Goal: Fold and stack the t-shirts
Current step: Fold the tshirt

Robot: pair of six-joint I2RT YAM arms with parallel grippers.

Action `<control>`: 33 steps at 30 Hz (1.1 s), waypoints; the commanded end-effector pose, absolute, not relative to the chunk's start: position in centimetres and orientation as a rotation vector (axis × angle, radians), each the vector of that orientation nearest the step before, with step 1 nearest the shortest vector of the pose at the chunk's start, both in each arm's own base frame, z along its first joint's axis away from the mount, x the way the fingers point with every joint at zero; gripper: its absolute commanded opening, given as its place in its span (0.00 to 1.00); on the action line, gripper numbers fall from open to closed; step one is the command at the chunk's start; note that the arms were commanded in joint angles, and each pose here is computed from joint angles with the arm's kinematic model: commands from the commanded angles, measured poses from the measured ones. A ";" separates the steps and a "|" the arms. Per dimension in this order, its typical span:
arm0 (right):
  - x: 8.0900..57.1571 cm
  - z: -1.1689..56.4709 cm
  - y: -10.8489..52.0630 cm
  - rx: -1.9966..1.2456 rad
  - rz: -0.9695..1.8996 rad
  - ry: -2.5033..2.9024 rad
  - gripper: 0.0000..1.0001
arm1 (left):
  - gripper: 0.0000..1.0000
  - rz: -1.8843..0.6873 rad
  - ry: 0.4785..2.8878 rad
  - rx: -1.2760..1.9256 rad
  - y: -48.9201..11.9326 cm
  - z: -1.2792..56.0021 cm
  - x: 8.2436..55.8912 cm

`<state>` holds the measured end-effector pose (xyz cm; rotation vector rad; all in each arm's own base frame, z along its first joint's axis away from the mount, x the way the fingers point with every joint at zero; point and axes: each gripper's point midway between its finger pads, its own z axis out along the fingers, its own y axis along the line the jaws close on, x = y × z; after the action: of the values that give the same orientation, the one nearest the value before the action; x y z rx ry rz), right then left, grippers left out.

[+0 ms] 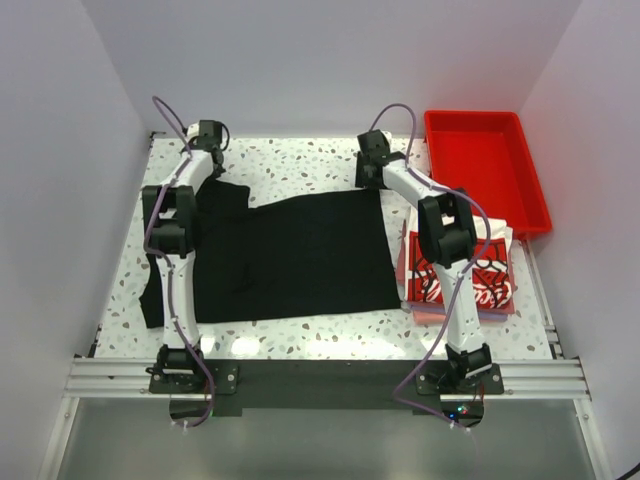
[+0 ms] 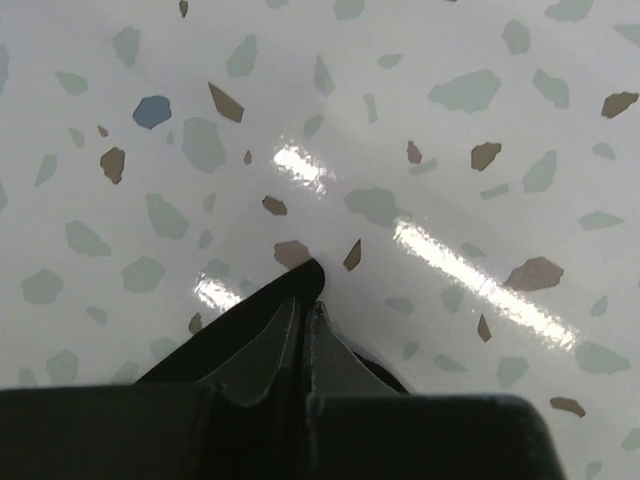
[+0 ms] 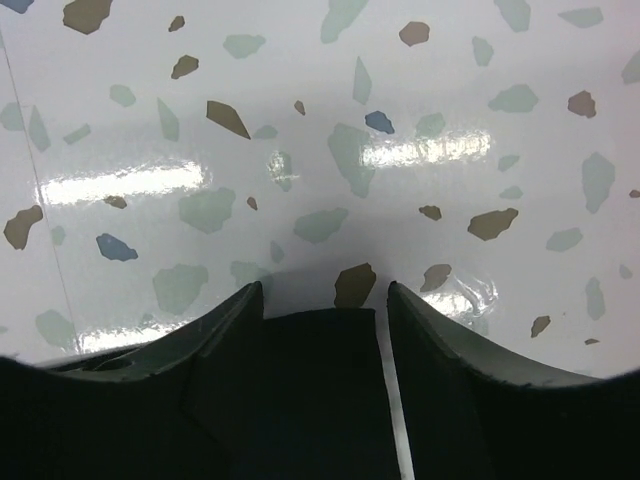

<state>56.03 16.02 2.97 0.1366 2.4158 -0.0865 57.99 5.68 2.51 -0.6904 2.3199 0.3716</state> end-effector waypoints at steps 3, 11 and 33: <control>55.6 4.1 15.3 0.211 -0.080 2.383 0.45 | 0.00 0.331 2.238 -0.708 6.0 7.3 57.5; 53.4 3.5 14.8 0.225 -0.092 2.419 0.51 | 0.00 0.352 2.236 -0.760 6.3 7.8 55.6; 52.0 8.4 17.7 -0.017 0.014 2.321 0.00 | 0.00 0.361 2.165 -0.899 6.8 12.0 45.9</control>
<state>51.76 16.57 3.42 0.0148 2.4346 -0.0446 47.02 6.01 9.19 -0.8279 2.2715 0.3743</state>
